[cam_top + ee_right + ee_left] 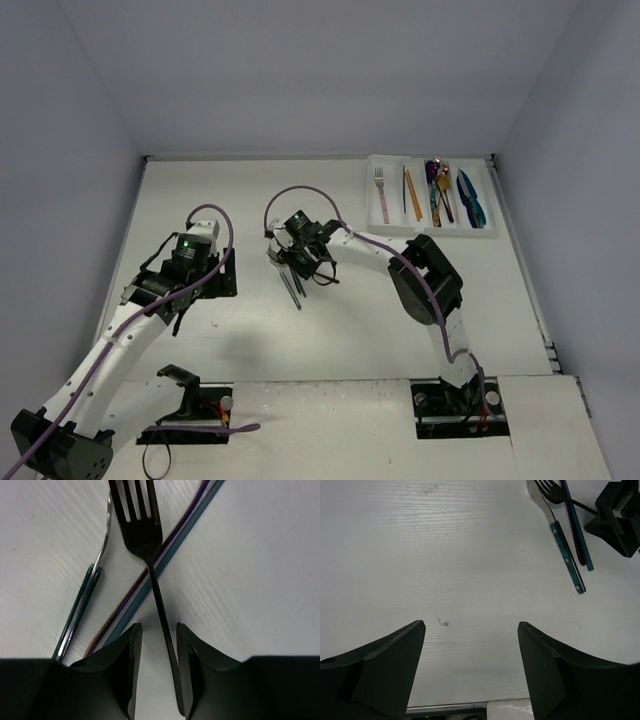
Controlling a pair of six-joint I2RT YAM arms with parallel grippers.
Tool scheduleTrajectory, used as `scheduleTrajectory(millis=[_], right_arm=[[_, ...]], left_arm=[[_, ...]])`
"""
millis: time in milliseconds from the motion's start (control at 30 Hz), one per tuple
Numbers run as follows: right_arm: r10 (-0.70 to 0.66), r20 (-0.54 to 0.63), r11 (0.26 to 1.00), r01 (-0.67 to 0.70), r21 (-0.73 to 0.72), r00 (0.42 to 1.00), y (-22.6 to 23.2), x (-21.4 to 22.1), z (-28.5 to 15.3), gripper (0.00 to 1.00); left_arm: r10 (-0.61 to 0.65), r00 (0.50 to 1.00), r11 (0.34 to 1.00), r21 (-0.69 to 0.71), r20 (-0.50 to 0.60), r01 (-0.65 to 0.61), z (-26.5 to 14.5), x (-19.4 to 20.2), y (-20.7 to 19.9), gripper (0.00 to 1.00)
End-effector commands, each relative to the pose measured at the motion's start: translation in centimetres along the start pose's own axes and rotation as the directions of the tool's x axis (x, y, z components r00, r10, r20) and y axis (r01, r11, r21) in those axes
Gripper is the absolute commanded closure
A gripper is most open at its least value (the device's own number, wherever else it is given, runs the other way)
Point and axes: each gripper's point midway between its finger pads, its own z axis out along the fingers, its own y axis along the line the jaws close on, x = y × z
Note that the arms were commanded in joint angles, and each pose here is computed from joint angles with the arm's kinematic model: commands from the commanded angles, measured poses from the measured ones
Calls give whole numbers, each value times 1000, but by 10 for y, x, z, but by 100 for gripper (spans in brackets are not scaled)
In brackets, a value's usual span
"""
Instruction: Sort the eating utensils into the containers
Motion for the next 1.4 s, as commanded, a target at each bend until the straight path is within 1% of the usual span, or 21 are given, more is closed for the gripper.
scheduleTrajectory(millis=[0,133,233,267,333,367,433,500,533,567,667,767,867,933,1033,1200,1300,1367], right_arm=[[-41,-49,999,39,-32,998,2,4,14,77],[-54,-11,999,54,3,998,-8,-15,8,99],[-41,73,997,37,61,996,-30,-46,-20,100],[-30,121,995,18,96,992,-43,-63,-38,100],[14,199,984,-49,169,980,-76,-84,-72,100],[47,232,972,-98,213,971,-100,-89,-88,100],[115,278,937,-197,288,954,-146,-88,-113,100],[186,313,880,-300,368,931,-196,-78,-135,100],[216,314,856,-334,394,924,-216,-68,-138,100],[227,325,842,-352,408,918,-223,-68,-142,100],[348,355,744,-486,458,867,-283,-44,-137,100],[419,390,681,-568,462,820,-319,-31,-129,100],[490,437,622,-654,431,754,-347,-28,-108,100],[513,447,601,-679,422,733,-357,-24,-98,100],[542,441,592,-697,404,715,-361,-21,-72,100],[565,450,554,-722,415,692,-366,-15,-62,90],[551,474,545,-726,418,687,-369,-22,-78,73],[522,507,547,-725,418,686,-367,-36,-104,63]], left_arm=[[4,999,1000,16,42,-5,-4,-10,-3,29],[5,999,1000,14,41,-5,-4,-10,-3,28],[4,999,1000,13,44,-5,-4,-10,-3,28],[4,999,1000,13,43,-5,-4,-10,-3,28],[4,999,1000,12,43,-5,-4,-9,-2,28],[4,999,1000,12,43,-4,-4,-9,-2,28],[0,999,1000,10,45,-1,-4,-9,-2,28],[0,999,1000,10,42,0,-3,-9,-2,28],[-1,999,1000,8,42,1,-3,-9,-2,28],[-1,999,1000,8,43,1,-3,-9,-2,28],[-2,999,1000,6,39,2,-2,-9,-2,28],[-5,999,1000,9,39,4,-3,-10,-3,28],[-10,999,1000,11,39,10,-4,-11,-3,28],[-18,999,1000,11,40,18,-4,-12,-4,28],[-27,999,1000,15,41,27,-5,-13,-5,29],[-33,999,999,20,36,33,-4,-13,-7,28],[-33,999,999,24,42,32,-6,-14,-7,28],[-33,998,999,26,47,31,-7,-15,-7,28]])
